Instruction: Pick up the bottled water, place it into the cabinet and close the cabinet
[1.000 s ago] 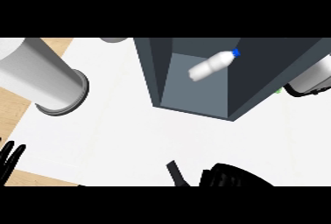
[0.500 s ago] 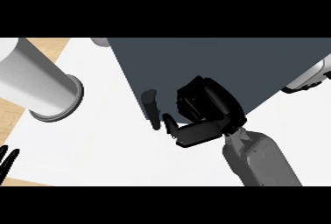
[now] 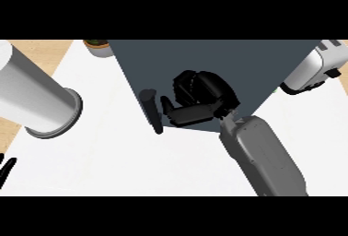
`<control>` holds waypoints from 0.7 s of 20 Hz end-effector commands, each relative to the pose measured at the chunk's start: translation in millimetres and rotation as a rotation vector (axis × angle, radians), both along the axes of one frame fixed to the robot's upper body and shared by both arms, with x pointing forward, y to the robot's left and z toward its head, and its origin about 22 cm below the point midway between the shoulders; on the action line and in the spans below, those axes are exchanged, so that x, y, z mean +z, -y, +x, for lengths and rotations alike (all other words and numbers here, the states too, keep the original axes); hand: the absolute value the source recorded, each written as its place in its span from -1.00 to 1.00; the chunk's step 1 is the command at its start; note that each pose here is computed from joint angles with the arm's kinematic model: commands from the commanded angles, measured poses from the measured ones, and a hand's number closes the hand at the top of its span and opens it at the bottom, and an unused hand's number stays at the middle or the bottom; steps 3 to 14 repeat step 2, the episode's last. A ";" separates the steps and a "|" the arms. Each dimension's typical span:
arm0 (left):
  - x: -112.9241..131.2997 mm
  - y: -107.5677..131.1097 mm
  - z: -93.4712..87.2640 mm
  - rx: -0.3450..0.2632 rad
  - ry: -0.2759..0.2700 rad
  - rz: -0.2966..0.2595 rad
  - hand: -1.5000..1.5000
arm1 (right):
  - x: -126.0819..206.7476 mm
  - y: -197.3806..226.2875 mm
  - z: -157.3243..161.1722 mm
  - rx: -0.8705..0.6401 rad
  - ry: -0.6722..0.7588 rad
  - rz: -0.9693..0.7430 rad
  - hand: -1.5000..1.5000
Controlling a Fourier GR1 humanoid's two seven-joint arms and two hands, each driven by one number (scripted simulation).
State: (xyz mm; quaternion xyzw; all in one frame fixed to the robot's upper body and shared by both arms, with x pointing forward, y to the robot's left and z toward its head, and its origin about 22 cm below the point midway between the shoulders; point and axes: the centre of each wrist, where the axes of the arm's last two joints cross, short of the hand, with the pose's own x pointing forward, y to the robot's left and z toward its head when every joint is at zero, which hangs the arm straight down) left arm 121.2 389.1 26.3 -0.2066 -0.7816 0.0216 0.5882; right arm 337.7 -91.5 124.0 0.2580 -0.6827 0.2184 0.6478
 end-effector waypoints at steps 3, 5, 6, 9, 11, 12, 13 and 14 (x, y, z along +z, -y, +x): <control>1.0 -3.7 3.9 -0.020 0.037 -0.025 -1.00 | 17.0 5.0 47.8 -0.168 0.023 -0.013 1.00; 1.0 -3.7 3.9 -0.020 0.037 -0.025 -1.00 | 17.0 5.0 47.8 -0.168 0.023 -0.013 1.00; 1.0 -3.7 3.9 -0.020 0.037 -0.025 -1.00 | 17.0 5.0 47.8 -0.168 0.023 -0.013 1.00; 1.0 -3.7 3.9 -0.020 0.037 -0.025 -1.00 | 17.0 5.0 47.8 -0.168 0.023 -0.013 1.00; 1.0 -3.7 3.9 -0.020 0.037 -0.025 -1.00 | 17.0 5.0 47.8 -0.168 0.023 -0.013 1.00; 1.0 -3.7 3.9 -0.020 0.037 -0.025 -1.00 | 17.0 5.0 47.8 -0.168 0.023 -0.013 1.00; 1.0 -3.7 3.9 -0.020 0.037 -0.025 -1.00 | 17.0 5.0 47.8 -0.168 0.023 -0.013 1.00; 1.0 -3.7 3.9 -0.020 0.037 -0.025 -1.00 | 17.0 5.0 47.8 -0.168 0.023 -0.013 1.00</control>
